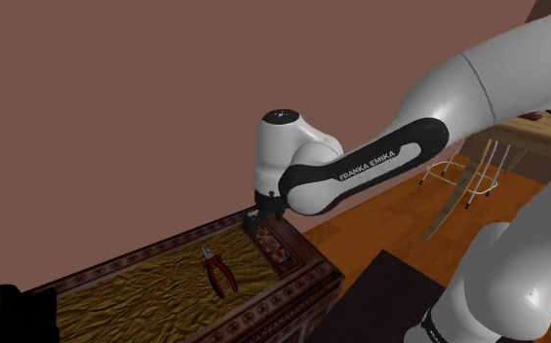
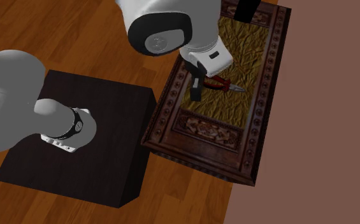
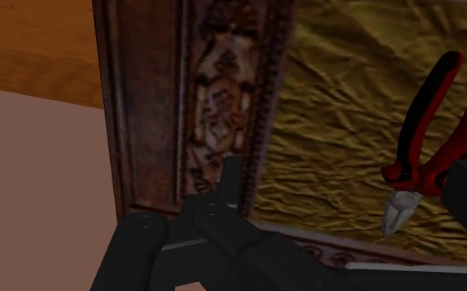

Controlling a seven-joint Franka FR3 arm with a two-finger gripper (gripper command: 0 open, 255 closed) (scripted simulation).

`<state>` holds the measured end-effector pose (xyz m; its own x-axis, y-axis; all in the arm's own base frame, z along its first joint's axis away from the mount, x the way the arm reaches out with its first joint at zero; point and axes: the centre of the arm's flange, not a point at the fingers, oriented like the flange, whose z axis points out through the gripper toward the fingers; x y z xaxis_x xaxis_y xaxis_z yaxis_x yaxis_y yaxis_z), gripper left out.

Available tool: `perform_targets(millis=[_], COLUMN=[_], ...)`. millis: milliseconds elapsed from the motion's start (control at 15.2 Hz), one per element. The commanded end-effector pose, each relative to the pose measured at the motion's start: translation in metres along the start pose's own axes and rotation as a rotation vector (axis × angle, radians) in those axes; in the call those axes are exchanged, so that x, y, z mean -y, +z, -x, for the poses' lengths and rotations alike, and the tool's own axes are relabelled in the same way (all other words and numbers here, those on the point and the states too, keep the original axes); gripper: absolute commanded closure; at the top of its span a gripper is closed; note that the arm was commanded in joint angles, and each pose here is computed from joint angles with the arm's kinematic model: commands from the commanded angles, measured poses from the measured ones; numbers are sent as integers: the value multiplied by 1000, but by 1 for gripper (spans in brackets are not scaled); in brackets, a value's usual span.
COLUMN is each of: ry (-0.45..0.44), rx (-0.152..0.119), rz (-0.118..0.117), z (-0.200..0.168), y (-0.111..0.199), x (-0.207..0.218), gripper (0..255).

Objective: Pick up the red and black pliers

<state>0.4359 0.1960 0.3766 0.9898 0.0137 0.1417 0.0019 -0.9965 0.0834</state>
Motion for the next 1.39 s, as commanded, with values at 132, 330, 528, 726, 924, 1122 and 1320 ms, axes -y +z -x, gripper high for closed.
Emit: perform_targets(millis=[132, 330, 528, 726, 924, 1122, 1320], ry=[9, 14, 19, 24, 25, 25, 25], rx=[-13, -23, -32, -42, -43, -43, -43], rz=[4, 8, 13, 17, 18, 18, 18], z=[-18, -31, -43, -56, -57, -55, -53], y=[35, 59, 84, 108, 122, 138, 151], x=[38, 67, 96, 124, 130, 131, 132], gripper=[0, 0, 0, 0, 0, 0, 0])
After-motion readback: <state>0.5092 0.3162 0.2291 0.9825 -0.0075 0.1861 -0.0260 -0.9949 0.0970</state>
